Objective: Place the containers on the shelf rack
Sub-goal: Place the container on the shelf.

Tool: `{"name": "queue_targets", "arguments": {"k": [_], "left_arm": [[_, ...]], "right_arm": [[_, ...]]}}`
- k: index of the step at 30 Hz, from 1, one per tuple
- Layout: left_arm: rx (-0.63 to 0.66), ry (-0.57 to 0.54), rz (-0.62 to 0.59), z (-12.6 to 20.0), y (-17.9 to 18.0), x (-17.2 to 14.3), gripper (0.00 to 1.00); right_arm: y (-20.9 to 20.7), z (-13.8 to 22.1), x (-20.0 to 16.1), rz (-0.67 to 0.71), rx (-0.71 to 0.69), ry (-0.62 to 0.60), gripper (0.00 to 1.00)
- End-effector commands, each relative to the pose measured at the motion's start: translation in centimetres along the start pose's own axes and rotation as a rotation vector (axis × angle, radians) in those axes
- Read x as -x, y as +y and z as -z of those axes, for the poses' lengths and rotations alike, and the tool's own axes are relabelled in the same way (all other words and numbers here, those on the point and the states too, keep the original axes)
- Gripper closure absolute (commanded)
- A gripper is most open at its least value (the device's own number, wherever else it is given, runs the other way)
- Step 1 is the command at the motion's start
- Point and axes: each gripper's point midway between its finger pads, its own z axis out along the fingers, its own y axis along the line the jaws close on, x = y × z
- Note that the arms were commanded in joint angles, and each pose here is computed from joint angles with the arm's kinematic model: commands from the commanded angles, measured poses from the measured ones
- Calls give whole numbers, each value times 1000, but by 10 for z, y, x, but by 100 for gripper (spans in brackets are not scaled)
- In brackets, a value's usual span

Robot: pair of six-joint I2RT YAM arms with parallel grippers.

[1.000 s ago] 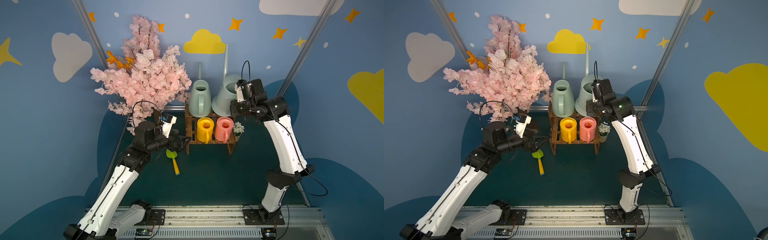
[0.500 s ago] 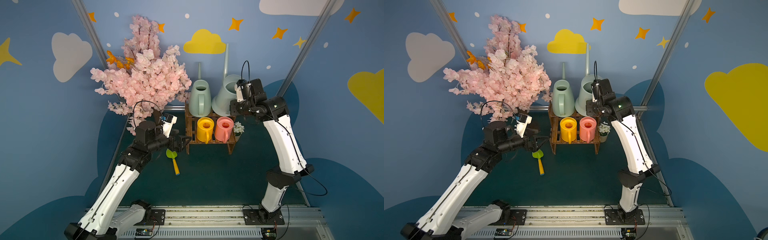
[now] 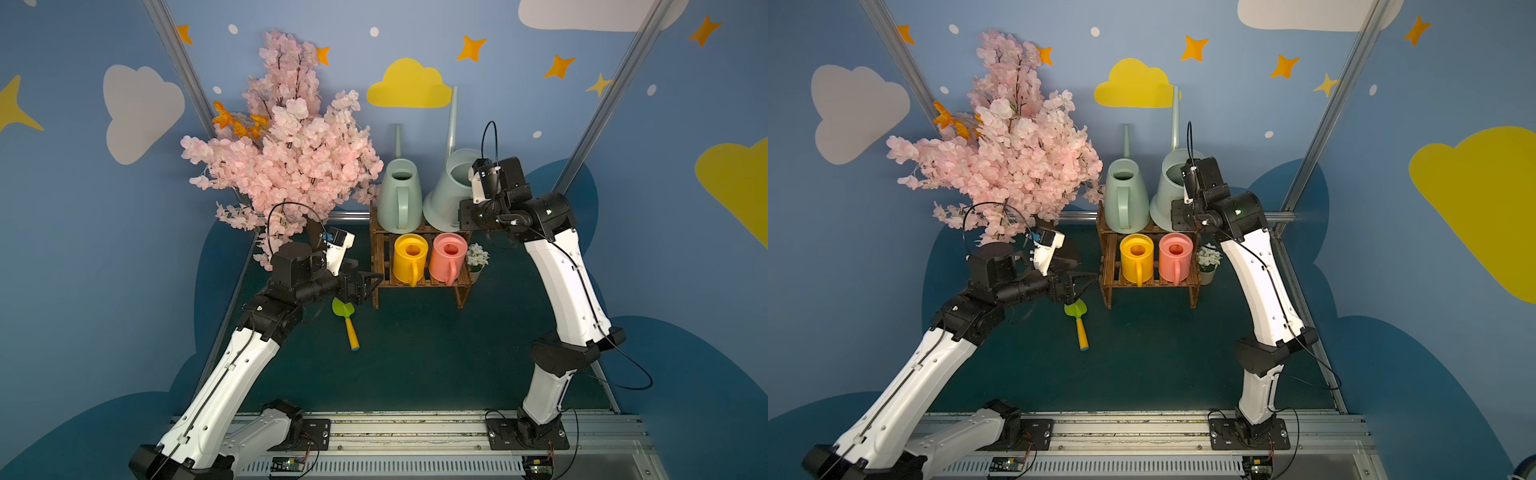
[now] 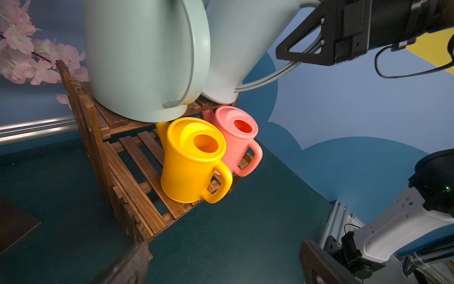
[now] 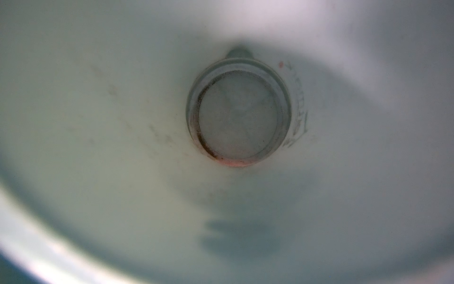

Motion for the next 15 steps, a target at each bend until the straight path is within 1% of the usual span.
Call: {"name": "queue_targets", "arguments": {"k": [1,5,10,15], "left_arm": [[-14,-3,0,-3,0,0,0],[-14,-2,3,-4,1,-1,0],[-17,-2,10,-5,2,-2,0],[-23,-1,16,-8,2,-2,0]], "right_arm": [[-15,-13,-16,-1,-85,69,87],[-16,-5,-12,-8,-79,49,87],[-14,9,-9,-6,-75,20,91],[-17,17,-5,-4,-93,-6,89]]}}
